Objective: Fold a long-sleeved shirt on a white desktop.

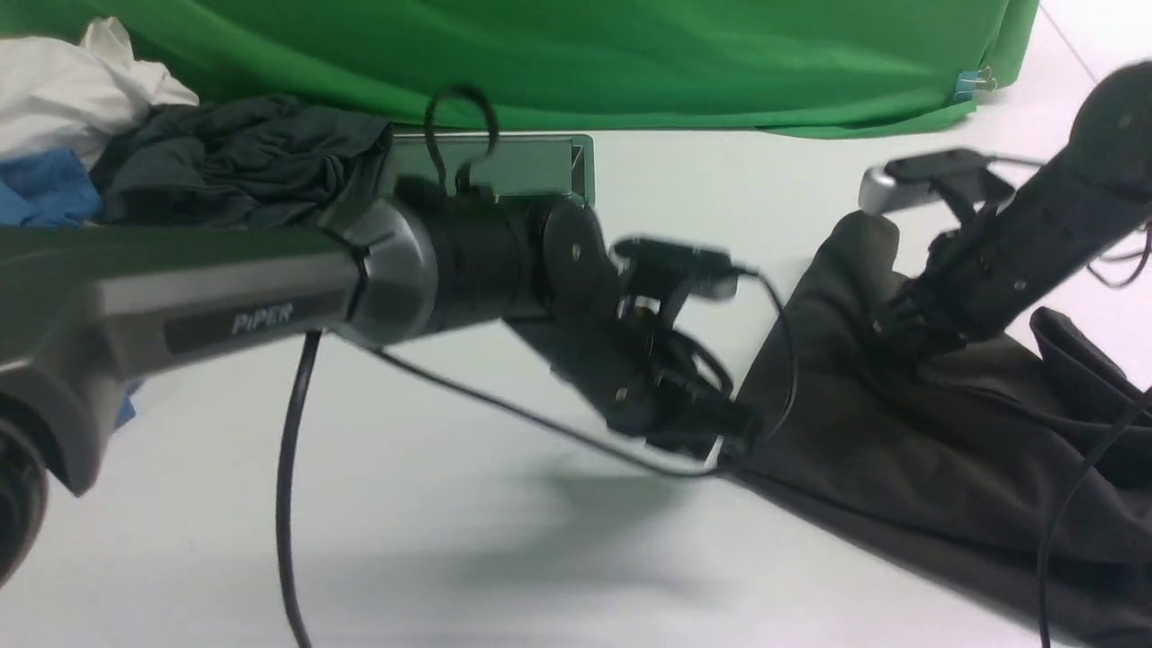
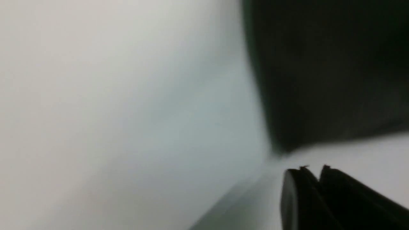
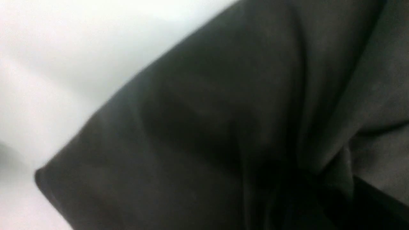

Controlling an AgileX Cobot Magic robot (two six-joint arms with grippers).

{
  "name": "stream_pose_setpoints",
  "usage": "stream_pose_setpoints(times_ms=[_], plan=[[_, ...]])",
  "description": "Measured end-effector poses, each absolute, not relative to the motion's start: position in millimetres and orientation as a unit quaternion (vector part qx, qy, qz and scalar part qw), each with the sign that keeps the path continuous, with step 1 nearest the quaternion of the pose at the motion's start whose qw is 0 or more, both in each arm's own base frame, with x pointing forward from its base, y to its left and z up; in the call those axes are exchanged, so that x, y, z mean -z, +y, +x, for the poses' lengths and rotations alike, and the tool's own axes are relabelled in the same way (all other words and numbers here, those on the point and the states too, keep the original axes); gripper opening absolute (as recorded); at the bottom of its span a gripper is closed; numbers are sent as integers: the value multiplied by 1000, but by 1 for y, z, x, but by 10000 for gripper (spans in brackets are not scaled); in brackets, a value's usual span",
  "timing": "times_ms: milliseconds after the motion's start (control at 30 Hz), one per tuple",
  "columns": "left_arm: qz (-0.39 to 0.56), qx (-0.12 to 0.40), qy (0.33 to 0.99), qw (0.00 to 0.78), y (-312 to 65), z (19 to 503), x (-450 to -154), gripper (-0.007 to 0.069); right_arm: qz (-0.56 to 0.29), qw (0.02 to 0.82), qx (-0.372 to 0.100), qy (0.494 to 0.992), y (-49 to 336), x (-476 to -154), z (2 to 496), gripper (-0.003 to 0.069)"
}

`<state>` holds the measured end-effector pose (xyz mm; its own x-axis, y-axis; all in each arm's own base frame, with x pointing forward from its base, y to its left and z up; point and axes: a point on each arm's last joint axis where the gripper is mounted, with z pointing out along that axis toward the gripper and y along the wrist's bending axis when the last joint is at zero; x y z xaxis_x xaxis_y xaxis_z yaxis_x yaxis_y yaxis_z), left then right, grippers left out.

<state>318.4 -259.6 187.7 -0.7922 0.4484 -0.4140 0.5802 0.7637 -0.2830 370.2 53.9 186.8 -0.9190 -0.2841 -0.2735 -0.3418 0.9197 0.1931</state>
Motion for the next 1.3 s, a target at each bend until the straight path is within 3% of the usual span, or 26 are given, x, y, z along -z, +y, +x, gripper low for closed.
stream_pose_setpoints(times_ms=[67, 167, 267, 367, 533, 700, 900, 967, 1133, 1300], plan=[[277, 204, 924, 169, -262, 321, -190, 175, -157, 122, -119, 973, 54, -187, 370, 266], [274, 212, 919, 188, -275, 329, -195, 340, -148, 124, -119, 974, 54, -189, 370, 327], [257, 218, 923, 185, -284, 336, -188, 507, -145, 135, -118, 973, 53, -198, 368, 338], [252, 211, 930, 165, -288, 343, -170, 626, -147, 154, -117, 970, 53, -213, 365, 340], [238, 216, 936, 140, -291, 350, -152, 685, -147, 198, -111, 963, 52, -237, 361, 341], [246, 235, 931, 136, -292, 352, -150, 617, -145, 214, -109, 960, 52, -247, 358, 341], [262, 257, 925, 99, -292, 347, -142, 148, -120, 204, -110, 965, 51, -247, 357, 341], [257, 260, 927, 87, -289, 348, -142, 83, -119, 202, -111, 966, 51, -247, 357, 341], [231, 266, 934, 56, -261, 353, -144, 76, -113, 201, -122, 965, 53, -247, 356, 341], [184, 239, 952, 52, -202, 324, -147, 76, -134, 202, -143, 960, 77, -248, 353, 341]])
